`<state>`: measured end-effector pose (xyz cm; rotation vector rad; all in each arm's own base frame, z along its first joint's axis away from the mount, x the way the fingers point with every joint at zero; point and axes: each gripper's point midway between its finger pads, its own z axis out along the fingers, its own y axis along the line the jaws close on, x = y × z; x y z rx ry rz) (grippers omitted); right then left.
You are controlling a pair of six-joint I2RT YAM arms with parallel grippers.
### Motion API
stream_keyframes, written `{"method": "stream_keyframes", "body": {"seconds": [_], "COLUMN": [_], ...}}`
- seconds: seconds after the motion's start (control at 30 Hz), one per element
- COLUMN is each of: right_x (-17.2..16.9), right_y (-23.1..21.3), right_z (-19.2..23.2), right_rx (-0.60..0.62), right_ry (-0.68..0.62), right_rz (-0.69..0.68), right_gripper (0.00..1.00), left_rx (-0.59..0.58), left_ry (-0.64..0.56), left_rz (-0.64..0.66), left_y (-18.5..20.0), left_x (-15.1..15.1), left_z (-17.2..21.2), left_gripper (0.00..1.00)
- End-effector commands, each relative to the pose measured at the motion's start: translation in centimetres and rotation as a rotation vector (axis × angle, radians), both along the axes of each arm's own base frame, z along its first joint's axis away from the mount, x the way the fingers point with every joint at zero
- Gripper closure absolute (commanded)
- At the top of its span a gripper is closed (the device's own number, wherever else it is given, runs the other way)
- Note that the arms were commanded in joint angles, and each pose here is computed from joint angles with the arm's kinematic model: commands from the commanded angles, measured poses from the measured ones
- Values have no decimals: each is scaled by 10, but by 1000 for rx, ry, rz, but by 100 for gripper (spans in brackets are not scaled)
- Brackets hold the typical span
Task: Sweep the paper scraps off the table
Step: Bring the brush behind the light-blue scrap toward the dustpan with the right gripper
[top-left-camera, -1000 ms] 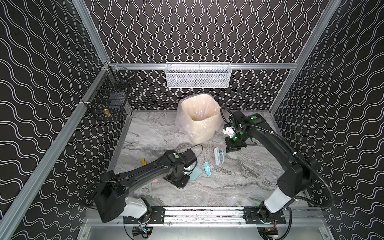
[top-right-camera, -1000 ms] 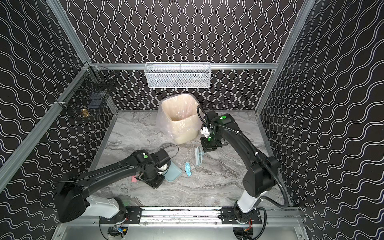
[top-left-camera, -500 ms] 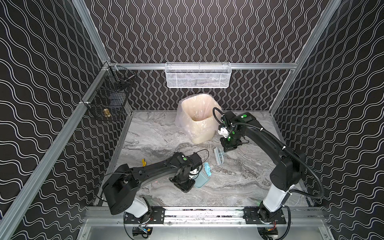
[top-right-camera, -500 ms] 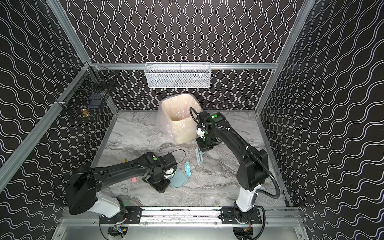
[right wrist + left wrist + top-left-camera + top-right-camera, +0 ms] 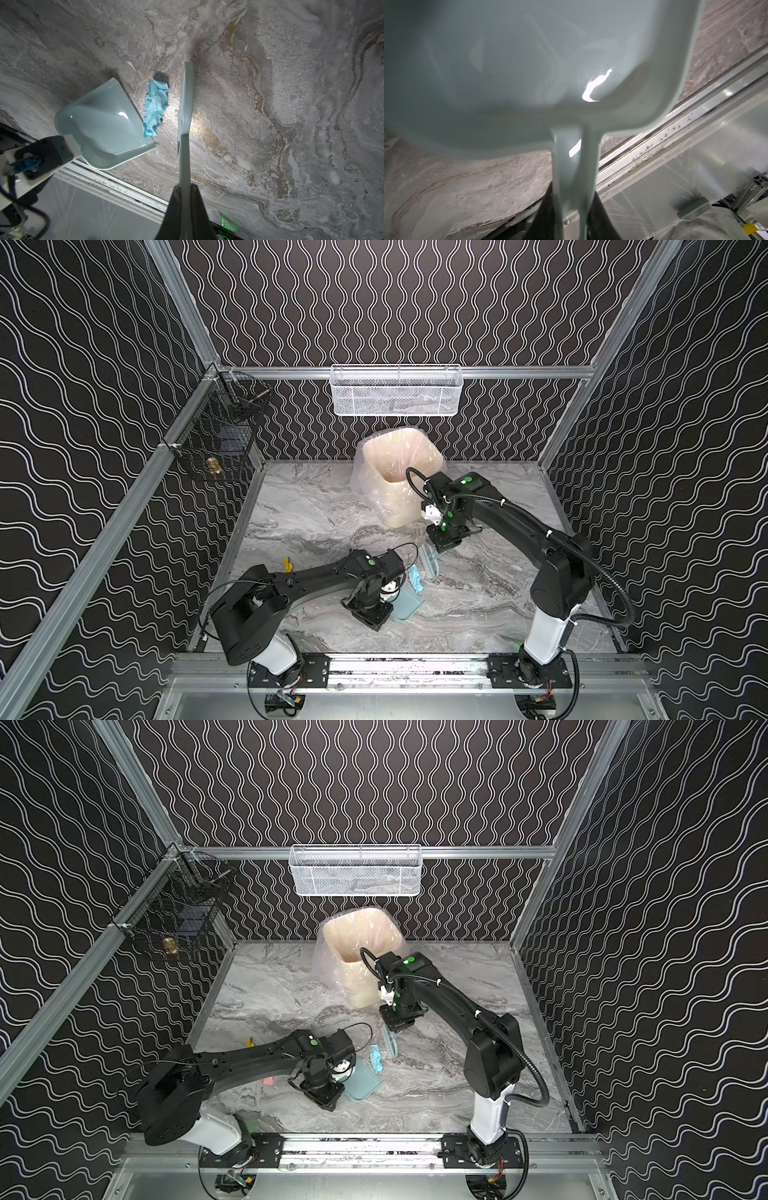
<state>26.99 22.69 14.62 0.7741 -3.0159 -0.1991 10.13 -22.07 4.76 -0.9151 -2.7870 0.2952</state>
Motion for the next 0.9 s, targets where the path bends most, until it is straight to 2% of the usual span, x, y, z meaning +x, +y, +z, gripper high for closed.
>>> {"method": "stream_keyframes", "body": {"seconds": [0.0, 0.3, 0.5, 0.63, 0.87], "right_x": [-10, -56, -77, -63, -27], "right_y": [6, 32, 41, 27, -5], "right_z": [-3, 0, 9, 14, 45], "right_rx": [-2, 46, 125, 90, 135], "right_ry": [29, 123, 164, 103, 38], "right_rz": [36, 177, 195, 132, -17], "right_gripper": [100, 100, 100, 100, 100], "left_rx": [-27, -31, -32, -35, -73], "left_ry": [2, -25, -58, -99, -200], "left_rz": [19, 32, 45, 55, 91], "left_y": [-7, -10, -8, -5, 2], "left_x": [1, 7, 11, 16, 25], "left_z": [-3, -10, -12, -11, 6], "left_gripper": [100, 100, 100, 100, 100]}}
